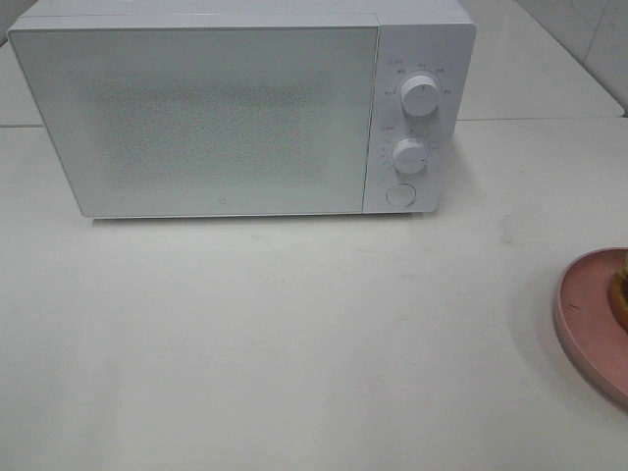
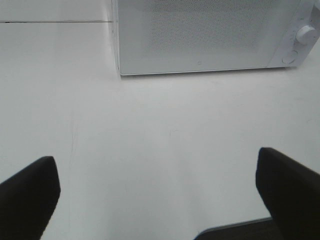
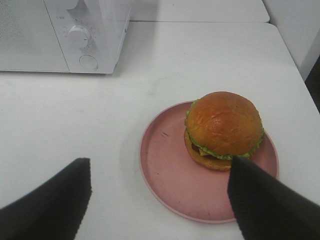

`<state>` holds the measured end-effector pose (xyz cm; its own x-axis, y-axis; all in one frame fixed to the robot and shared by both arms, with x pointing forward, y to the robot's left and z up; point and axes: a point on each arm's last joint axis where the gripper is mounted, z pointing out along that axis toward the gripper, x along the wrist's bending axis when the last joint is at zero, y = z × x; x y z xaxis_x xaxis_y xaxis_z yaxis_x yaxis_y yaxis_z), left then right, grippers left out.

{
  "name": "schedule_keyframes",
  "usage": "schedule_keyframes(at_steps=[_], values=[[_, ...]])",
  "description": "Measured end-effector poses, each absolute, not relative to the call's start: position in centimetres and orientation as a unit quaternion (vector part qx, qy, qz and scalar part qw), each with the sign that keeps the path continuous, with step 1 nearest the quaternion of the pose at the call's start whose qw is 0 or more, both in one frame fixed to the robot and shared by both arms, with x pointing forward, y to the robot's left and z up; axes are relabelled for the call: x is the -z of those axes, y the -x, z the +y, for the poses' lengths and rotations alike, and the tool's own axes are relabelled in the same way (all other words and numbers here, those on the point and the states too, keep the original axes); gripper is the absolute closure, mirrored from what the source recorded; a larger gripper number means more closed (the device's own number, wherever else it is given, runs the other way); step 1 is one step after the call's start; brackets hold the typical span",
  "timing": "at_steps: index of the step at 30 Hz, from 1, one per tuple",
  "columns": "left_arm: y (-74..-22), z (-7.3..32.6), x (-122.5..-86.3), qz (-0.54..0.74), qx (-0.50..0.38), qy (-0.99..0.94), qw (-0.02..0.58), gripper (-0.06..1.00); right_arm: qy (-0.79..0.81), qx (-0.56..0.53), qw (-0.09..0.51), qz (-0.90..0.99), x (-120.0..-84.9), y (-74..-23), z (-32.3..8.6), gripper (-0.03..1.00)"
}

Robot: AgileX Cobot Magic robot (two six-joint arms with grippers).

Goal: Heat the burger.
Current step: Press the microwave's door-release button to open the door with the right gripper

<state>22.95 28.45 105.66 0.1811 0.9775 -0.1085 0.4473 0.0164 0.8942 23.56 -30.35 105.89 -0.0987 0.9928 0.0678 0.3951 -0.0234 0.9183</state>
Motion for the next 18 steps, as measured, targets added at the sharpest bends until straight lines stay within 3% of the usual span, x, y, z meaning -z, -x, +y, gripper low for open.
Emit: schedule_keyframes(at_steps=[18], values=[[-22.95, 28.45, -105.66, 0.563, -0.303, -0.632, 0.437, -0.04, -0.573, -0.429, 0.35, 0.604, -105.95, -23.56, -30.35, 0.23]])
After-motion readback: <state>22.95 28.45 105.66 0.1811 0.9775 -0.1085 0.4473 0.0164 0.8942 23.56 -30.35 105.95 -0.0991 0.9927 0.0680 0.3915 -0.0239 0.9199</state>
